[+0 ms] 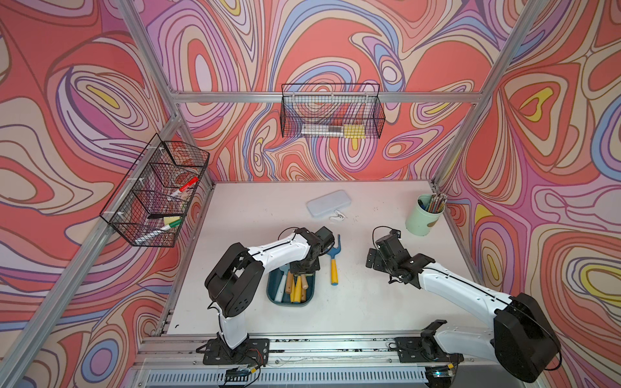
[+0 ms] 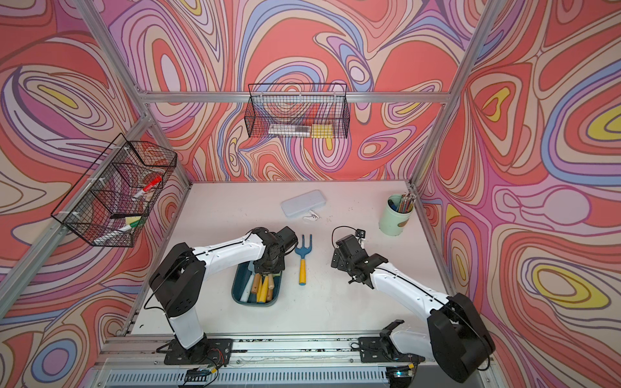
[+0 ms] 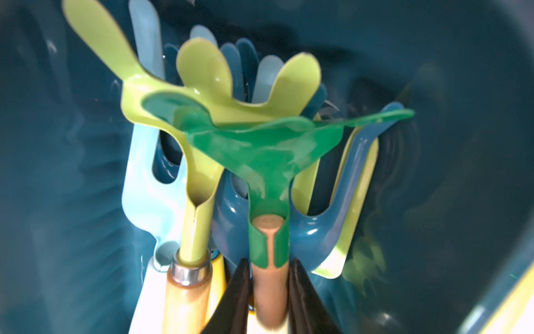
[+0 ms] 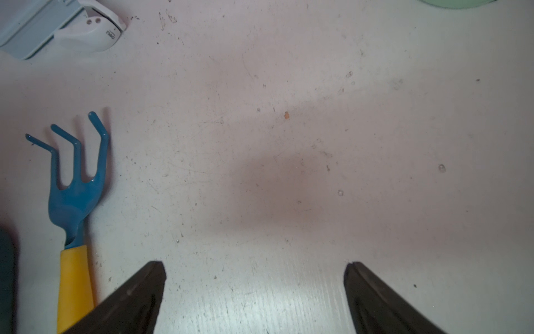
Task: Take the hand rake out of the storage box
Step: Pick up the rake from the storage box.
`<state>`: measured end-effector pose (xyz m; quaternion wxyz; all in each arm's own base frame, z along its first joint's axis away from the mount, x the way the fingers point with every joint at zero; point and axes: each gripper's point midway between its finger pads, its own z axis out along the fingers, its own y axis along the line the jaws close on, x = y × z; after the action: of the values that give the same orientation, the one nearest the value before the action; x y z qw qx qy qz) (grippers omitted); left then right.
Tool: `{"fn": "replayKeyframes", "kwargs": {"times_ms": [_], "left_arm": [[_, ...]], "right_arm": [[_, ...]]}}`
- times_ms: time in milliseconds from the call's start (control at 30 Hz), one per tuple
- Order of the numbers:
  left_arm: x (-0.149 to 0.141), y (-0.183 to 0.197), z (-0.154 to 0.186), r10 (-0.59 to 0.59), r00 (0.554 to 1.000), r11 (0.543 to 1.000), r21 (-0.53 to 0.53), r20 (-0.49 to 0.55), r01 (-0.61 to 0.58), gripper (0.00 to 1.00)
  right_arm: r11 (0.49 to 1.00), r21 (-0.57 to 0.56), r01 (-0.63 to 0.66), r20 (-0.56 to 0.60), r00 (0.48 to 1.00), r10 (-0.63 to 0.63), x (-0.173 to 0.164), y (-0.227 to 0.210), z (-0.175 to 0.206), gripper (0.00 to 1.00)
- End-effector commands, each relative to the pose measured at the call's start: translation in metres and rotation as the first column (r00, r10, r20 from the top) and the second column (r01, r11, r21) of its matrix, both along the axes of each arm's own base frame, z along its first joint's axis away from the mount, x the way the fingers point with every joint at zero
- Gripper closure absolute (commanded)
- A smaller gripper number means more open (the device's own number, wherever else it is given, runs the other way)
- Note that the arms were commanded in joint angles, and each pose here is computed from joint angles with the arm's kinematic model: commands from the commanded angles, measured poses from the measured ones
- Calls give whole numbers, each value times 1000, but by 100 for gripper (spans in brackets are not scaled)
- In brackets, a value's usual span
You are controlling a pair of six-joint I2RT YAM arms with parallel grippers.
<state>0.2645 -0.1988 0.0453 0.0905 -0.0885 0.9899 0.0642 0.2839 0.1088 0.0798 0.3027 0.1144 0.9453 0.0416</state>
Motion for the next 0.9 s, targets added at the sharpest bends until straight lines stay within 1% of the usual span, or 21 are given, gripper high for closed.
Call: {"fn": "replayKeyframes", "kwargs": {"times_ms": [0, 133, 167, 200, 233, 300, 467, 700, 767, 867], "left_arm": [[-3, 11, -4, 15, 1000, 999, 46, -8, -14, 74], [-4, 11, -8, 13, 1000, 999, 50, -23, -12, 75], [-4, 11, -9, 15, 1000, 999, 50, -25, -14, 78], [-5, 11, -8, 15, 1000, 999, 48, -25, -14, 83], [-4, 11, -6, 16, 1000, 999, 47, -21, -15, 86], [-3, 12, 0, 17, 1000, 999, 45, -6, -17, 87], [5, 15, 28, 3, 998, 998, 55, 56, -6, 87], [10, 18, 72, -21, 990, 999, 39, 140, 16, 87], [12, 13, 87, -48, 982, 998, 35, 181, 42, 87], [13, -9, 110, -104, 970, 994, -2, 219, 107, 87]], "right_arm": [[1000, 11, -13, 1, 1000, 13, 0, 5, -3, 2], [1000, 12, -15, 2, 1000, 15, 1, 5, -2, 2], [1000, 11, -14, 3, 1000, 14, 0, 5, -1, 2], [1000, 10, -15, 4, 1000, 15, 0, 5, -1, 2], [1000, 10, -14, 2, 1000, 14, 0, 4, -2, 2], [1000, 9, -13, 2, 1000, 13, -1, 4, -2, 2], [1000, 10, -17, -3, 1000, 17, -1, 5, -4, 2], [1000, 14, -17, 8, 1000, 17, 2, 6, 1, 2], [1000, 14, -16, 12, 1000, 16, 2, 6, 4, 2], [1000, -12, -7, 26, 1000, 7, 5, 2, 11, 2]]}}
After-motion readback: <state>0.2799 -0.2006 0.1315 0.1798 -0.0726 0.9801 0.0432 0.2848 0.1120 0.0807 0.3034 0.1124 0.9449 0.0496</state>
